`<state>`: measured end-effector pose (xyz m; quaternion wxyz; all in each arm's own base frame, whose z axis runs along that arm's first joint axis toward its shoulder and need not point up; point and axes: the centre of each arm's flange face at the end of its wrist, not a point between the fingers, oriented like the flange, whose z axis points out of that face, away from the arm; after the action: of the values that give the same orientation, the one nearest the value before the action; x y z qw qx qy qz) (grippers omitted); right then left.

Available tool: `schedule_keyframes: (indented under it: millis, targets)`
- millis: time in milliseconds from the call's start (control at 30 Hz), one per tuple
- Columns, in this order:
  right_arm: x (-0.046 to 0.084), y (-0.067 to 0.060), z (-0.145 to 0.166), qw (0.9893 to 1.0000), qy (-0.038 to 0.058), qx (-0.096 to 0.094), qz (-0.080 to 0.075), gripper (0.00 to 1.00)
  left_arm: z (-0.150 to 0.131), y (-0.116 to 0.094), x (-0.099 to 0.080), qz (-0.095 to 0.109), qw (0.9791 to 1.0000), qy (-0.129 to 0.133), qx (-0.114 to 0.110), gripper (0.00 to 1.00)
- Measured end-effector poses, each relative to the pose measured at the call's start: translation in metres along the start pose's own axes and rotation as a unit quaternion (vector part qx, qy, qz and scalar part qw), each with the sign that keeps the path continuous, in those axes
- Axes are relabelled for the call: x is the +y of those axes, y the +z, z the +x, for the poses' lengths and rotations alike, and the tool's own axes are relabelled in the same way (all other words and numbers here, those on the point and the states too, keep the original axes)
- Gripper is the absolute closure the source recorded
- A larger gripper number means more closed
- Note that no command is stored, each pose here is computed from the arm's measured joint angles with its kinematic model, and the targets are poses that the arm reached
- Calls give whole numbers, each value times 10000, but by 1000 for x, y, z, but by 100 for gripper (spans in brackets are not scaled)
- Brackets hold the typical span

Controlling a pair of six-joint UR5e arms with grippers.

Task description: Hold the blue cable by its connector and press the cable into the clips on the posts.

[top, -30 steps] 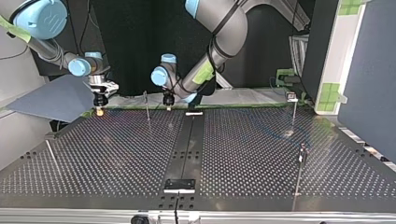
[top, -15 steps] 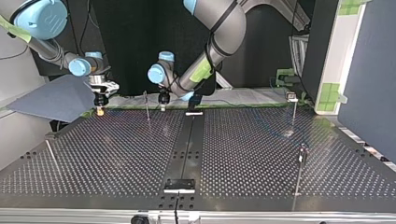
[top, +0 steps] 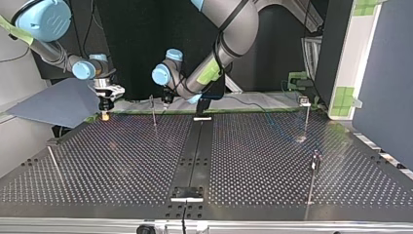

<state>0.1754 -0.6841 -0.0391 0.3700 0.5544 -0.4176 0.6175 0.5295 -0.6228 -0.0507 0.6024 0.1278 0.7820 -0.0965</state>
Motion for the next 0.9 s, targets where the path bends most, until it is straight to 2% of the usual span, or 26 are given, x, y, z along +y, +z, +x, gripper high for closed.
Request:
schedule_keyframes:
  millis: [233, 400, 600, 733, 900]
  targets:
    - [0, 0, 0, 10000, 14, -4, 6, 100, -21, -9, -4, 99, 9998, -2, -184, 0]
    - [0, 0, 0, 10000, 25, -5, 14, 100, -8, -26, -10, 177, 9996, 214, 39, 0]
    - [0, 0, 0, 10000, 32, -11, 15, 100, 14, -43, -12, 216, 9982, 417, 365, 0]
    - [0, 0, -1, 10000, 36, -23, 13, 100, 17, -48, -17, 262, 9978, 457, 392, 0]
    - [0, -1, -1, 10000, 39, -26, 9, 100, 9, -50, -31, 349, 9980, 439, 283, 0]
